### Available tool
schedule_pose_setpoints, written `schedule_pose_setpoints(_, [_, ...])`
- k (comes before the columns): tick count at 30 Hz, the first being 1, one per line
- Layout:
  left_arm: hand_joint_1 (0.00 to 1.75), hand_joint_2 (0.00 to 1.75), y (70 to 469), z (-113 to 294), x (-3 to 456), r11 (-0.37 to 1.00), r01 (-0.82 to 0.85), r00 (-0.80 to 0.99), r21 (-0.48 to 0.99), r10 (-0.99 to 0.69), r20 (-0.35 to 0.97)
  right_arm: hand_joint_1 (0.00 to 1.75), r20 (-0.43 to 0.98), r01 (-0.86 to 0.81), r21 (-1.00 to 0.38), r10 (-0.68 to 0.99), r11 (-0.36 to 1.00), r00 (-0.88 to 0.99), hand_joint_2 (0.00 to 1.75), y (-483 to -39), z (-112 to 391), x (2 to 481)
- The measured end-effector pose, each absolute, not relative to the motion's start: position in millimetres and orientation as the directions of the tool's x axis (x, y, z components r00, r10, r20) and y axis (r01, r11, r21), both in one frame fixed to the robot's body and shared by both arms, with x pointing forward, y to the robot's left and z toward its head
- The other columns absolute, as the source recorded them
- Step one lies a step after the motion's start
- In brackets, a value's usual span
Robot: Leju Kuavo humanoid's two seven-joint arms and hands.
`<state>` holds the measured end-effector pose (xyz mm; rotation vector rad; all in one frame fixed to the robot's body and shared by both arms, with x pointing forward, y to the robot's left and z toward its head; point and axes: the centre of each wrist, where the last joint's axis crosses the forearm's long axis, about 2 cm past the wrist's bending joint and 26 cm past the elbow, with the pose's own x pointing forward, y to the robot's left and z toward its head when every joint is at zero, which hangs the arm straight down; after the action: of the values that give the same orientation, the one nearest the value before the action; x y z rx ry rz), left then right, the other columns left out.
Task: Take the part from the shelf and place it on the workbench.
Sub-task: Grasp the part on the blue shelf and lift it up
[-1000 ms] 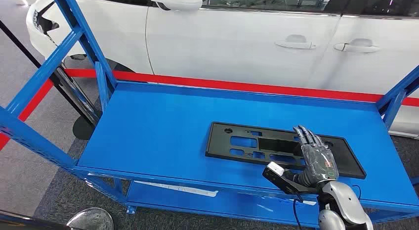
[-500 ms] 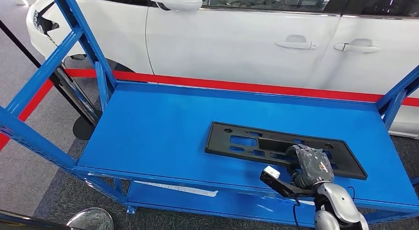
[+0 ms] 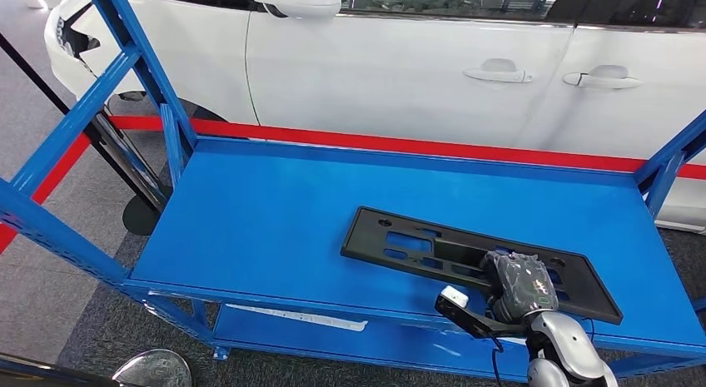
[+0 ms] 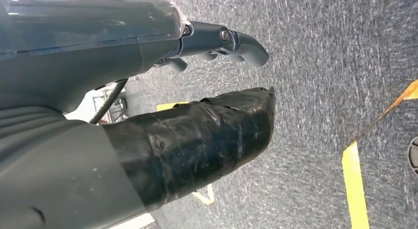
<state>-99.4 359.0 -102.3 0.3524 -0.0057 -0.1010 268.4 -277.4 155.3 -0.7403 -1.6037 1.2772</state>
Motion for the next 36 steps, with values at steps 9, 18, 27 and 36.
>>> schedule_pose_setpoints(9, [0.0,0.0,358.6,-102.1,-101.8,0.939,0.083,0.996,0.332,-0.086,-0.007,1.75,0.296,-0.096,-0.955,0.86,0.282,-0.415,1.75,-280.0,153.4,266.5])
schedule_pose_setpoints(18, [0.0,0.0,358.6,-102.0,-101.6,0.931,0.087,0.996,0.354,-0.087,-0.015,1.75,0.299,-0.073,-0.951,0.843,0.299,-0.447,1.75,-280.5,154.5,262.0])
schedule_pose_setpoints(27, [0.0,0.0,350.0,-103.1,-98.9,0.921,0.079,0.996,0.381,-0.059,-0.064,1.75,0.224,0.163,-0.908,0.777,0.385,-0.588,1.75,-276.3,189.0,239.2])
schedule_pose_setpoints(36, [0.0,0.0,348.8,-103.6,-96.9,0.924,0.075,0.996,0.376,-0.056,-0.062,1.75,0.21,0.195,-0.896,0.767,0.4,-0.606,1.75,-274.1,198.3,233.9])
